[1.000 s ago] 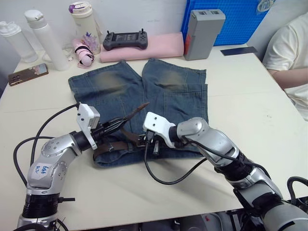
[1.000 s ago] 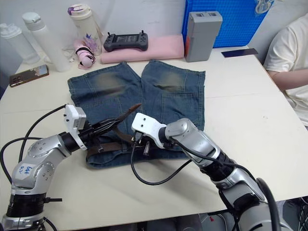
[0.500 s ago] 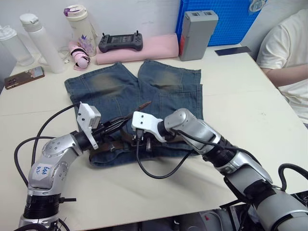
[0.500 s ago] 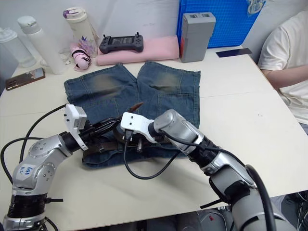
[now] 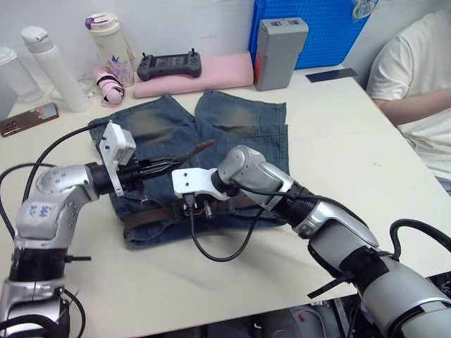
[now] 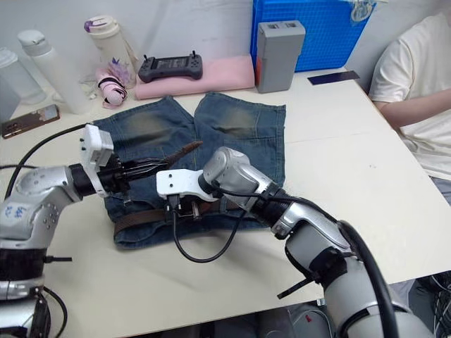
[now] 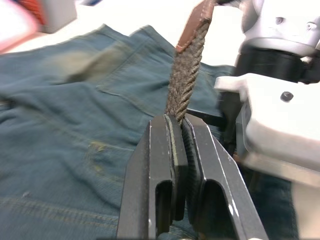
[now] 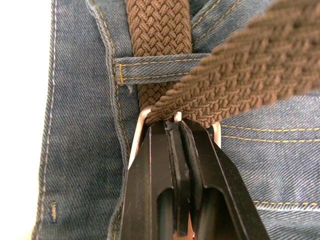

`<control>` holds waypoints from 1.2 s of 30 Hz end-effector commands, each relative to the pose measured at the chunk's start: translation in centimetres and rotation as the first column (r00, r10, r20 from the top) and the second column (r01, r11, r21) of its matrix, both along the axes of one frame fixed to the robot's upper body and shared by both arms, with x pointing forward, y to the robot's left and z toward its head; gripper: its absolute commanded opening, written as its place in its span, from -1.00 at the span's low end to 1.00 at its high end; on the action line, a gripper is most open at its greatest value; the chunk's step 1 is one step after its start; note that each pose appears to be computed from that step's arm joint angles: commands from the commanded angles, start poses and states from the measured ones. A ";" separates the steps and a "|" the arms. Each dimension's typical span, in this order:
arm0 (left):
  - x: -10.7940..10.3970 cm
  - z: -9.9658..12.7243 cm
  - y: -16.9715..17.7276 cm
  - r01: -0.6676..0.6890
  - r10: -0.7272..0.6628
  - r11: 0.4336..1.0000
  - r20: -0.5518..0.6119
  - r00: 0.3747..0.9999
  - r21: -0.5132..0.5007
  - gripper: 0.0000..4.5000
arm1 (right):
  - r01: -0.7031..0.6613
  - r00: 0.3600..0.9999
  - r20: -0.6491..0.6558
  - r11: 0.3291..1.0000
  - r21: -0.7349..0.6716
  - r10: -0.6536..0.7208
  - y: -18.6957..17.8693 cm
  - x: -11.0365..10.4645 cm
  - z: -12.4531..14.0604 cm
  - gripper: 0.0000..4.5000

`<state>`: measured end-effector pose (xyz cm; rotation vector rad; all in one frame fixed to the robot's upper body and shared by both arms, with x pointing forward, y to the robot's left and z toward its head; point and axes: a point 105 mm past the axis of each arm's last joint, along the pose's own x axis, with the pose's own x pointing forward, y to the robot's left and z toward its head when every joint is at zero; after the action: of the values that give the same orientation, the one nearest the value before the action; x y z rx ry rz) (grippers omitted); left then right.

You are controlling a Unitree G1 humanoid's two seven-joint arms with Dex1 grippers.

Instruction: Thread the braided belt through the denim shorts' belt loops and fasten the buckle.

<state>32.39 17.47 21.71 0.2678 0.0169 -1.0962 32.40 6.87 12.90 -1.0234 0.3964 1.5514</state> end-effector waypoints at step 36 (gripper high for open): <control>1.9 6.9 -3.7 0.145 -0.146 0.989 0.313 0.938 0.027 -1.00 | 0.108 0.994 0.013 0.989 0.098 -0.109 -3.1 -0.2 -2.8 -0.89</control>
<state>35.20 11.14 24.80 0.3449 -0.0877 -1.3144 32.56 4.82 12.79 -0.9561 0.2782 1.4766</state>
